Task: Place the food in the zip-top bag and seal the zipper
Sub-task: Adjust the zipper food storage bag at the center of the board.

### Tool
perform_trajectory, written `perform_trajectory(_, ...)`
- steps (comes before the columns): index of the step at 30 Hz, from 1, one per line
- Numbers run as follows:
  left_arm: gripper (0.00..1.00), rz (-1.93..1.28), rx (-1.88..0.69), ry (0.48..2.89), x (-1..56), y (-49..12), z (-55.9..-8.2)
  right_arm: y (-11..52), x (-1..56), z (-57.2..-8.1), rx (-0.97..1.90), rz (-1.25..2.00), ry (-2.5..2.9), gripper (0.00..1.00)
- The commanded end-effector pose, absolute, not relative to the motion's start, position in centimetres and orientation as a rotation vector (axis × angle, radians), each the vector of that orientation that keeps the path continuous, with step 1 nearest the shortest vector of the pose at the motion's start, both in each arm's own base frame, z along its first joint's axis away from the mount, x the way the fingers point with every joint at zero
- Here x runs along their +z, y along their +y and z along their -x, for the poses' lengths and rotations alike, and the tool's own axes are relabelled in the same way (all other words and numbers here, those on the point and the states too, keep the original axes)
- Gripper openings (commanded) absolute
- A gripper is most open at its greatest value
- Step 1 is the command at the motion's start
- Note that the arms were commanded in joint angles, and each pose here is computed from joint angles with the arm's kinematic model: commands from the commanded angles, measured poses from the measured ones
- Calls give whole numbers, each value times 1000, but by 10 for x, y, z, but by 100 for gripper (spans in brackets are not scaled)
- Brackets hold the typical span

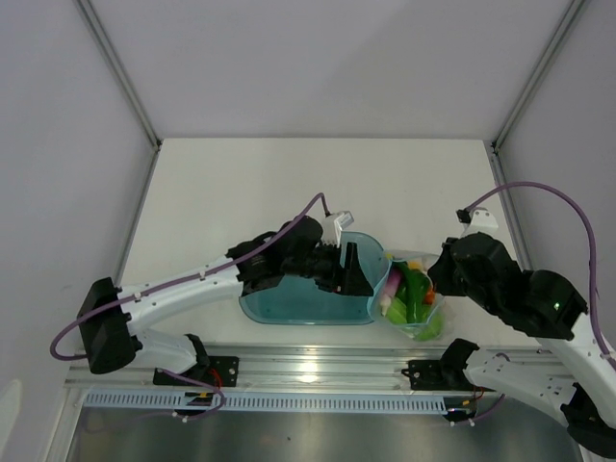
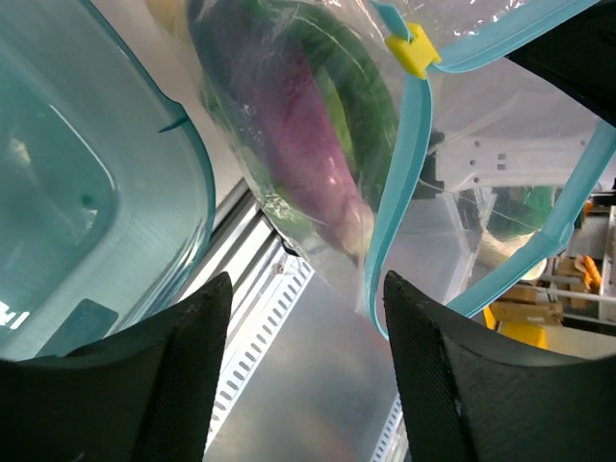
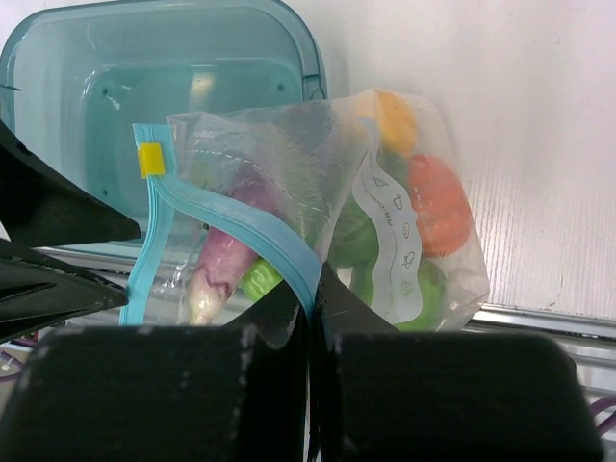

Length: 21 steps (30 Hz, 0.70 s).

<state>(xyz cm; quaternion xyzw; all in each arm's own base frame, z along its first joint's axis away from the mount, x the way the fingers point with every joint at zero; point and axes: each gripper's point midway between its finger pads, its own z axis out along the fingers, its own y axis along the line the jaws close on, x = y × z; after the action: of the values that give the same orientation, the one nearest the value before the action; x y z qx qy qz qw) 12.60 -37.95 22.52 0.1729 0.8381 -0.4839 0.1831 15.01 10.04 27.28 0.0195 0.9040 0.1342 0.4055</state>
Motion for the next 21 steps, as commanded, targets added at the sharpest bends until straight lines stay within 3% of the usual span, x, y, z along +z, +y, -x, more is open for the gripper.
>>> perform_trajectory(1, 65, -559, -1497, 2278, 255, -398, -120, 96, 290, -152, 370, -106, 2223, 0)
perform_trajectory(9, 57, -614, -1604, 2254, 264, -417, -110, 96, 286, -153, 353, -101, 2234, 0)
perform_trajectory(13, 47, -647, -1655, 2259, 264, -426, -106, 95, 286, -154, 348, -106, 2231, 0)
perform_trajectory(19, 26, -704, -1708, 2261, 268, -442, -104, 88, 282, -155, 308, -161, 2233, 0)
perform_trajectory(21, 6, -715, -1706, 2271, 267, -447, -106, 84, 279, -155, 276, -182, 2237, 0)
